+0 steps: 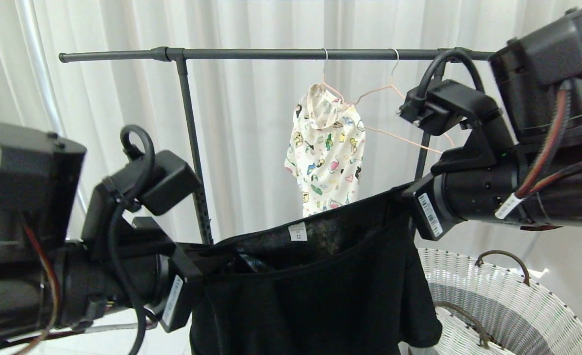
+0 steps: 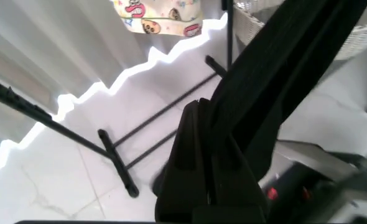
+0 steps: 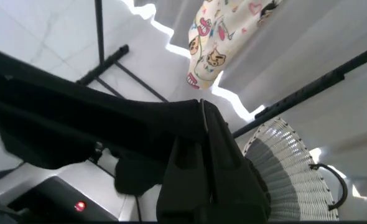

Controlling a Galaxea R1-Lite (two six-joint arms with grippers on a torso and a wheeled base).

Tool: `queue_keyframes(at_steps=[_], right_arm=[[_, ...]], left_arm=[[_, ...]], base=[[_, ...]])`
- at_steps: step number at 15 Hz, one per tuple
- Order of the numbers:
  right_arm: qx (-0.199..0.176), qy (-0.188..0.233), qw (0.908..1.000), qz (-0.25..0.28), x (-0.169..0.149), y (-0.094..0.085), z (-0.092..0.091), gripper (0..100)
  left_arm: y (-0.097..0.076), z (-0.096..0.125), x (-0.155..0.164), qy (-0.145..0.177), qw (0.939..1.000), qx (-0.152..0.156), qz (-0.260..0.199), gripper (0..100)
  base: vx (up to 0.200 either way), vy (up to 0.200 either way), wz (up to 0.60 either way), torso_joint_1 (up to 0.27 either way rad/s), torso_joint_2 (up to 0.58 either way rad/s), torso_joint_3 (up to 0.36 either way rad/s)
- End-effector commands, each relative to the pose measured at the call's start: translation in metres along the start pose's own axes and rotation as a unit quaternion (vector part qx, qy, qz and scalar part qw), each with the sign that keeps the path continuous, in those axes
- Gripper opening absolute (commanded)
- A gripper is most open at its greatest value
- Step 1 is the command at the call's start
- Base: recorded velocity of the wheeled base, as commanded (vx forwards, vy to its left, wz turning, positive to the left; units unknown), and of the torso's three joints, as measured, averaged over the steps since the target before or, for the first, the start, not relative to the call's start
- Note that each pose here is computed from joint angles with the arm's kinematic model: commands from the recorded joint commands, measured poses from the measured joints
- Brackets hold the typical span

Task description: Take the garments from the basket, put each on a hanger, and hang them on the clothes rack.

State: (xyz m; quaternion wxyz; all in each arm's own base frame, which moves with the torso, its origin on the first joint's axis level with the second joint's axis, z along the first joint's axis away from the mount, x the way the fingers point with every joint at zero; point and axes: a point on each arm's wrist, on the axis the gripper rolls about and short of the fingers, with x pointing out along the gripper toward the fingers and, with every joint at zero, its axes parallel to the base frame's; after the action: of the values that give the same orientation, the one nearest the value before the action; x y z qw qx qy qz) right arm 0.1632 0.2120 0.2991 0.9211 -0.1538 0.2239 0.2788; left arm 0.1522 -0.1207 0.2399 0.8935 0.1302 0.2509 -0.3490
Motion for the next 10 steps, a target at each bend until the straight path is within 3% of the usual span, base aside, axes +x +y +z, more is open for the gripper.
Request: queue_keyframes(at_steps=[1, 2, 4, 8, 10], right_arm=[[0.014, -0.034, 0.9993, -0.002, -0.027, -0.011, 0.004, 0], [0.017, -0.045, 0.9988, -0.001, -0.036, -0.014, 0.005, 0], [0.024, -0.067, 0.9975, 0.002, -0.052, -0.020, 0.007, 0], [0.043, -0.102, 0.9939, -0.001, -0.071, -0.034, 0.016, 0], [0.049, -0.123, 0.9912, 0.007, -0.076, -0.044, 0.026, 0]], left_arm=[[0.000, 0.048, -0.040, 0.014, 0.9982, -0.001, -0.058, 0], [0.000, 0.059, -0.046, 0.024, 0.9962, -0.003, -0.084, 0], [0.002, 0.074, -0.036, 0.019, 0.9959, -0.001, -0.089, 0], [0.002, 0.081, -0.031, -0.001, 0.9948, 0.052, -0.088, 0], [0.002, 0.081, -0.032, -0.039, 0.9942, 0.070, -0.071, 0]], base=[[0.000, 0.000, 0.00, 0.000, 0.00, 0.000], [0.000, 0.000, 0.00, 0.000, 0.00, 0.000], [0.000, 0.000, 0.00, 0.000, 0.00, 0.000], [0.000, 0.000, 0.00, 0.000, 0.00, 0.000], [0.000, 0.000, 0.00, 0.000, 0.00, 0.000]])
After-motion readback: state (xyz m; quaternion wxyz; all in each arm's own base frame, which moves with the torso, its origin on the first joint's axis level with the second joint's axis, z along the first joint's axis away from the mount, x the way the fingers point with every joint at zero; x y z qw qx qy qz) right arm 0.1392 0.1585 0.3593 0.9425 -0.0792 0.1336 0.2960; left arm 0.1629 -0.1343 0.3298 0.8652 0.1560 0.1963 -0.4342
